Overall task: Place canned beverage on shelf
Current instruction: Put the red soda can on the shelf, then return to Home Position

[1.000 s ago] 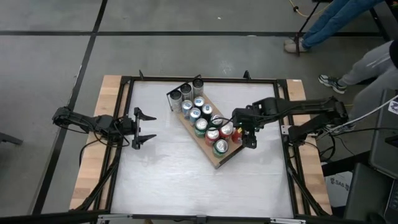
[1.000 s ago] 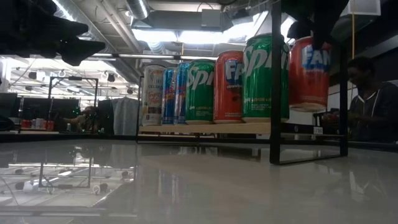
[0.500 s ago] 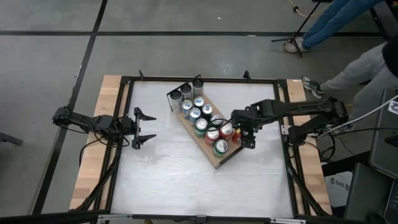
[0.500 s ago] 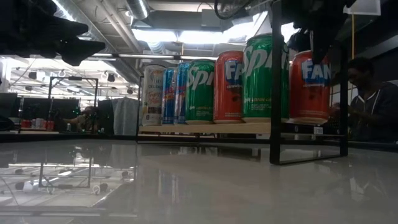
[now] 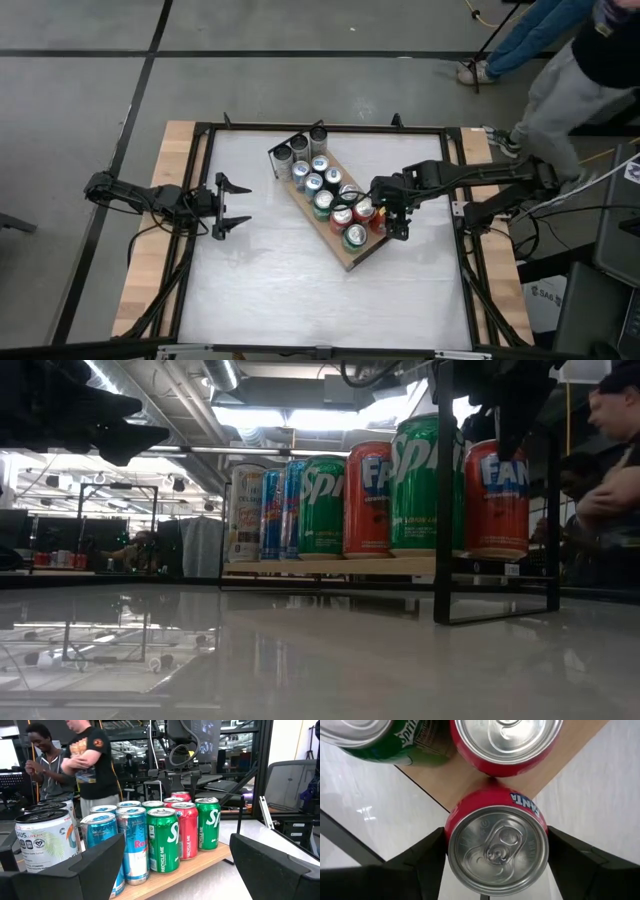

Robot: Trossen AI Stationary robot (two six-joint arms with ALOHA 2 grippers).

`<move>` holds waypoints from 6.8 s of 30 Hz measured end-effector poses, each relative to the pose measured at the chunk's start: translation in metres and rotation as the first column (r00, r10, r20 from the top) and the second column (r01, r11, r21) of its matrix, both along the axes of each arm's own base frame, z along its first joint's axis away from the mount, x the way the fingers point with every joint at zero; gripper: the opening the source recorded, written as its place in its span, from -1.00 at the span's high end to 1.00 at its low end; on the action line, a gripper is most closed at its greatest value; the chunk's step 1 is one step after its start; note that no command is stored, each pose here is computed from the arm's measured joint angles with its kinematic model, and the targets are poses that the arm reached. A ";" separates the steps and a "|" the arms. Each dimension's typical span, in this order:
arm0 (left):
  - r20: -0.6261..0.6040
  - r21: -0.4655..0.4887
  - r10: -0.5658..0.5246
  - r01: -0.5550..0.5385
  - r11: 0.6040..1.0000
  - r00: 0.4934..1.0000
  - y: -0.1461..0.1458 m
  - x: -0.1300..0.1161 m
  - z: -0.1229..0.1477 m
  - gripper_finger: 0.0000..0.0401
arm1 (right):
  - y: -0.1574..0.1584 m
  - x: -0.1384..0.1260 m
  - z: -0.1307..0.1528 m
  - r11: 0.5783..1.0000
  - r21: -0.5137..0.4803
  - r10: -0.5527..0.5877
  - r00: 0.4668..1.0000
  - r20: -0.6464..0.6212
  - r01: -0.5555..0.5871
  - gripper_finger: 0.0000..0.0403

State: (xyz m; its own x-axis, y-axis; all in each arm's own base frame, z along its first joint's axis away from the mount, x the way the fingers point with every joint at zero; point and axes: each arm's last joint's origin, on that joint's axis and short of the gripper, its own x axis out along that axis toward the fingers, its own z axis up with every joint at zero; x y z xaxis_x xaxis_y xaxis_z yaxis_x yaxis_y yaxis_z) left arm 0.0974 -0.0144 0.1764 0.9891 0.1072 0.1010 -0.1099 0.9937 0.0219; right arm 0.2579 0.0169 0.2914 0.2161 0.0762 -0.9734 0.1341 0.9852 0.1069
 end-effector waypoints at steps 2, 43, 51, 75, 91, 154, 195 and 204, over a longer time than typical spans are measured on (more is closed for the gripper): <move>0.000 0.000 0.000 0.000 1.000 1.000 0.000 0.000 0.000 -0.77 | 0.000 0.000 0.000 1.000 0.000 0.001 1.000 0.005 -0.001 -0.39; -0.007 0.002 0.000 0.000 1.000 1.000 0.000 0.000 -0.001 -0.77 | -0.003 -0.014 0.042 0.996 -0.094 0.000 0.998 -0.063 -0.006 -0.69; -0.007 0.000 -0.001 0.001 1.000 1.000 0.000 0.000 -0.001 -0.77 | -0.012 -0.025 0.035 0.968 -0.253 -0.033 0.990 -0.138 -0.003 -0.69; -0.015 0.117 0.087 -0.084 0.990 0.996 0.002 0.000 0.000 -0.77 | -0.054 -0.021 -0.008 0.994 -0.092 -0.060 0.996 -0.061 0.055 -0.69; -0.014 0.133 0.177 -0.174 0.976 0.984 0.016 0.001 0.000 -0.77 | -0.050 -0.011 -0.005 0.996 0.087 -0.028 0.998 0.064 0.022 -0.69; -0.075 0.146 0.275 -0.262 0.954 0.959 0.023 0.001 -0.006 -0.77 | -0.022 -0.178 -0.061 0.968 -0.249 0.246 0.165 0.955 -0.001 -0.69; -0.072 0.146 0.274 -0.261 0.954 0.959 0.022 0.001 -0.006 -0.77 | -0.032 -0.162 -0.123 0.938 -0.258 0.205 0.227 0.952 0.233 -0.69; -0.072 0.146 0.274 -0.261 0.954 0.959 0.022 0.001 -0.006 -0.77 | -0.032 -0.162 -0.124 0.940 -0.254 0.202 0.229 0.952 0.228 -0.69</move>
State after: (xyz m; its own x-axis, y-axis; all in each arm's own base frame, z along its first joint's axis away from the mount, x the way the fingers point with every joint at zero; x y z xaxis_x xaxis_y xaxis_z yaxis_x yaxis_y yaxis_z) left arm 0.0983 0.0080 0.1707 0.9316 0.3610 0.0437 -0.3629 0.9153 0.1746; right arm 0.0962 -0.0152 0.1677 0.9880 -0.1531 0.0221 0.1546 0.9824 -0.1046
